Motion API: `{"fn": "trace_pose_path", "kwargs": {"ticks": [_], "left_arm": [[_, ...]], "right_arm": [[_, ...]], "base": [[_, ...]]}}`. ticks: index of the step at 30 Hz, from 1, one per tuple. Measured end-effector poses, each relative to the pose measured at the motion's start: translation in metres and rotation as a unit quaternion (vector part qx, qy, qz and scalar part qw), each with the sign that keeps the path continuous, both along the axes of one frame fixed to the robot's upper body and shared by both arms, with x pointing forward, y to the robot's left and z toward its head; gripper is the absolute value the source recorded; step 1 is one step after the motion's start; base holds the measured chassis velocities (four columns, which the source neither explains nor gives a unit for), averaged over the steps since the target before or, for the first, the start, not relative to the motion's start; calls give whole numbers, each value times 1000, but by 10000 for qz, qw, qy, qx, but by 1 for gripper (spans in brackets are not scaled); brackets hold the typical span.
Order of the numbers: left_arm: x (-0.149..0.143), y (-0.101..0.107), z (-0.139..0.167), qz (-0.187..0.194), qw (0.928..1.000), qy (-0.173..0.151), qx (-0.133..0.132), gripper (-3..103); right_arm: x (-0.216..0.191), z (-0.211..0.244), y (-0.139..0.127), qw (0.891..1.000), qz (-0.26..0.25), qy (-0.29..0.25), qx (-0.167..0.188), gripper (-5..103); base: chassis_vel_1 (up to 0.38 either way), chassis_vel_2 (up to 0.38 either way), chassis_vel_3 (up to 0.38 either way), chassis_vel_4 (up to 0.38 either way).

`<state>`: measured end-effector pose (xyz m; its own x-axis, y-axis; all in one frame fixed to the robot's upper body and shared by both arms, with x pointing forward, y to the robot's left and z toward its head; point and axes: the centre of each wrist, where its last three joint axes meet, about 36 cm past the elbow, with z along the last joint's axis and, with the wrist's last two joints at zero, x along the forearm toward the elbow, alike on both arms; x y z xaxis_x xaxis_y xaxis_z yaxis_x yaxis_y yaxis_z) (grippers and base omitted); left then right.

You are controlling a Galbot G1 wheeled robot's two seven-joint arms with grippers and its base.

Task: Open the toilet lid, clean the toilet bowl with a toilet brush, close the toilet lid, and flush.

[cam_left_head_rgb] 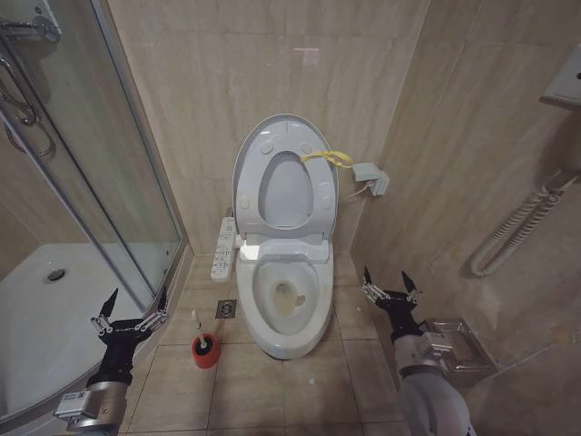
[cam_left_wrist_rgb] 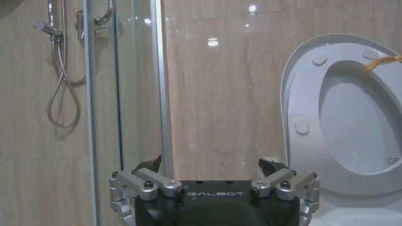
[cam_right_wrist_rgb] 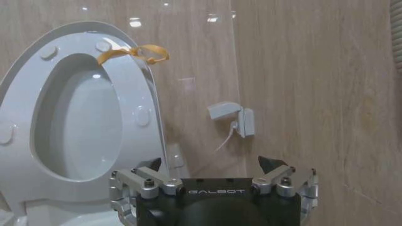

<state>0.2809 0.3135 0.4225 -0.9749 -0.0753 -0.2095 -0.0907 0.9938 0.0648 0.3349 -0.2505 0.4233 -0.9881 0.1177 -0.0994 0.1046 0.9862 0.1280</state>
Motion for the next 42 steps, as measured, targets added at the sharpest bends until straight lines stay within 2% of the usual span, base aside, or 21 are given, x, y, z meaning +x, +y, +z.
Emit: {"fn": "trace_pose_path", "kwargs": {"ticks": [42], "left_arm": [[0, 0, 0, 0, 10000, 0, 0, 100]], "right_arm": [[-3, -1, 4, 9999, 104, -29, 63, 100]], "base": [[0, 0, 0, 0]]}}
